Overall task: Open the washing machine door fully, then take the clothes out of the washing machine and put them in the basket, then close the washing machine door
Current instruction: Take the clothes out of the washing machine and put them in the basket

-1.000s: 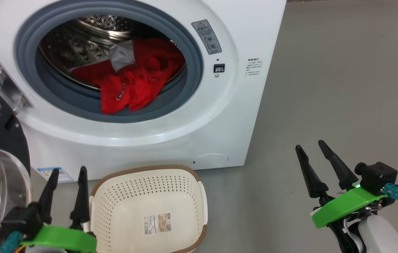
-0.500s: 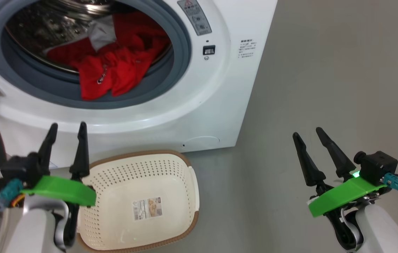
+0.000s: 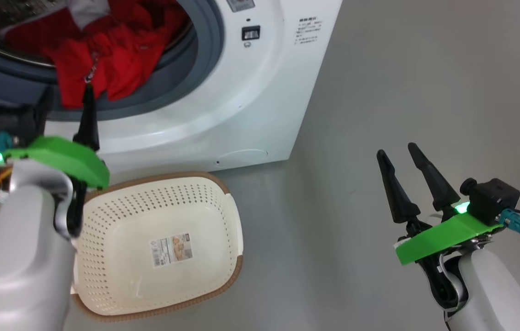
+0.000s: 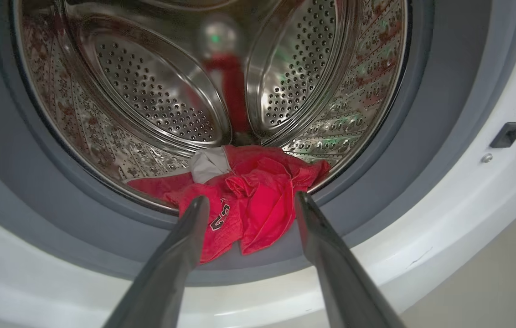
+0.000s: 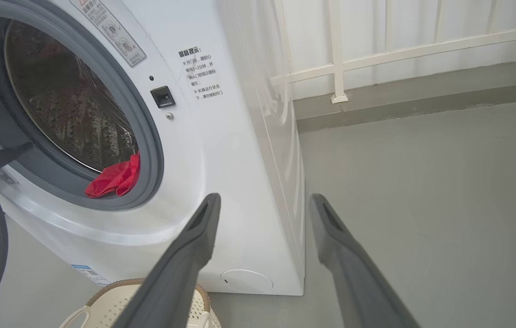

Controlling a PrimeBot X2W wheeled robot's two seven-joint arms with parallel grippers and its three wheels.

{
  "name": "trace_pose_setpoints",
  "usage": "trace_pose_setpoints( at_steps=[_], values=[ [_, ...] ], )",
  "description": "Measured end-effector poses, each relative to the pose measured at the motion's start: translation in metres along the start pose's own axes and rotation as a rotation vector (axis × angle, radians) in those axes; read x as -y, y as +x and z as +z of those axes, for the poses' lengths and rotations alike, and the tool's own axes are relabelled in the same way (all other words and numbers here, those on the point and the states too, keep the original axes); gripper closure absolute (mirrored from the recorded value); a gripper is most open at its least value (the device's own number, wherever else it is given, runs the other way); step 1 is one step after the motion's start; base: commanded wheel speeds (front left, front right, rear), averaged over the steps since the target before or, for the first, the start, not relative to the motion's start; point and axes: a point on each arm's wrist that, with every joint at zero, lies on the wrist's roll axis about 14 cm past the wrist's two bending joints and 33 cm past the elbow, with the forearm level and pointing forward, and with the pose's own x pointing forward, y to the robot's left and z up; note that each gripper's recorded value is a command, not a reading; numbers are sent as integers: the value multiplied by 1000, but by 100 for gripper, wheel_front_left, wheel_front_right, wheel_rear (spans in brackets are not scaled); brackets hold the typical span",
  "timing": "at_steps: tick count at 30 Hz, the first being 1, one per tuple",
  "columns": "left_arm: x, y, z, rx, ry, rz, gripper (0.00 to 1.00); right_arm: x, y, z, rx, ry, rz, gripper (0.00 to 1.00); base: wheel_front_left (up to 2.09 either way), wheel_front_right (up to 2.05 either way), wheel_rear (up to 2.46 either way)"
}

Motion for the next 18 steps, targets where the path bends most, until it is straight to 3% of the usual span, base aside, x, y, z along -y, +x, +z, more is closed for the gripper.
trace_pose_setpoints(
  at_steps=[18],
  values=[
    [-18, 89, -43, -212, 80, 59, 0, 23, 19, -29, -51, 3, -64, 0, 0, 0, 0]
  ],
)
